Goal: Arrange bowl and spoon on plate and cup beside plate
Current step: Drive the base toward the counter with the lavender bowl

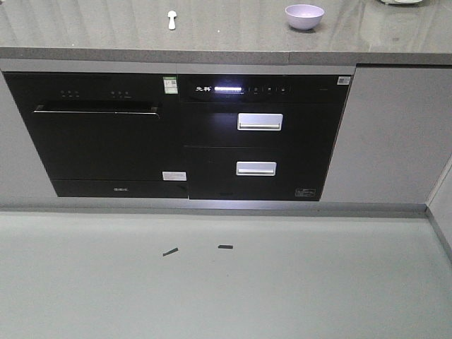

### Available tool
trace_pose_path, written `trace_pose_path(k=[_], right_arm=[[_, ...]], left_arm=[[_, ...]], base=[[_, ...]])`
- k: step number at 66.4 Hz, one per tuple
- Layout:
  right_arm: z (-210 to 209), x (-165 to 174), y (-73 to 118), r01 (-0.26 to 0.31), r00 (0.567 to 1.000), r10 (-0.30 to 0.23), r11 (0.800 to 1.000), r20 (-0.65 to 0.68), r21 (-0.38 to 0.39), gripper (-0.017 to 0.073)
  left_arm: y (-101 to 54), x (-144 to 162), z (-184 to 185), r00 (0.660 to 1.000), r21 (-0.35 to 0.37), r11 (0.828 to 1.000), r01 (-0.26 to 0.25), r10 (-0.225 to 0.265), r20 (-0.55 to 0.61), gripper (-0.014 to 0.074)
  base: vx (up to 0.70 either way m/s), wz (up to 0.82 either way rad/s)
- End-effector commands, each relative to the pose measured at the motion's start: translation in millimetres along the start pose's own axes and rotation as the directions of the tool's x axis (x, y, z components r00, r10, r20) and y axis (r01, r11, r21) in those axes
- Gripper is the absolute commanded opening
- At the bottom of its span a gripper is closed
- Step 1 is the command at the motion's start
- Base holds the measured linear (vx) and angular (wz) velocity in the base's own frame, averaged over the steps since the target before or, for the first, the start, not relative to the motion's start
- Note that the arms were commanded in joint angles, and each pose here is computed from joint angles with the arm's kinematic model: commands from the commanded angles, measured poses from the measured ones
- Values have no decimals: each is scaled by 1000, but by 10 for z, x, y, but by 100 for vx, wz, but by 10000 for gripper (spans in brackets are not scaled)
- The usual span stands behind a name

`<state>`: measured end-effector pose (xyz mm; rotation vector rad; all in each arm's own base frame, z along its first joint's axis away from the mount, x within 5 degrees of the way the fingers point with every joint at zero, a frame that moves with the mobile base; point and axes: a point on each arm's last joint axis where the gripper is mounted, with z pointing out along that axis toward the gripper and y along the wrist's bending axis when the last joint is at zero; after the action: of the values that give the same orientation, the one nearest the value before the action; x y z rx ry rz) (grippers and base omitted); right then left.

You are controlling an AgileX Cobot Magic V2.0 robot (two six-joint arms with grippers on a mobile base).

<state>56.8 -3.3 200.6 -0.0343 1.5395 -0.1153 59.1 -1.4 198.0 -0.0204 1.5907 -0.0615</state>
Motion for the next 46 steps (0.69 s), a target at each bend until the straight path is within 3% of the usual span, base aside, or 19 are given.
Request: trace_pose_path(k=[1, 46], right_arm=[[-6, -20, 17, 11, 998, -10, 1000, 64, -12, -2], [-6, -20, 17, 11, 998, -10, 1000, 64, -12, -2]], left_arm=[[-2, 47, 16, 999, 7, 1000, 18, -18, 28, -6], [-2, 47, 16, 999, 7, 1000, 18, -18, 28, -6]], base=[[15, -3], [12, -2]])
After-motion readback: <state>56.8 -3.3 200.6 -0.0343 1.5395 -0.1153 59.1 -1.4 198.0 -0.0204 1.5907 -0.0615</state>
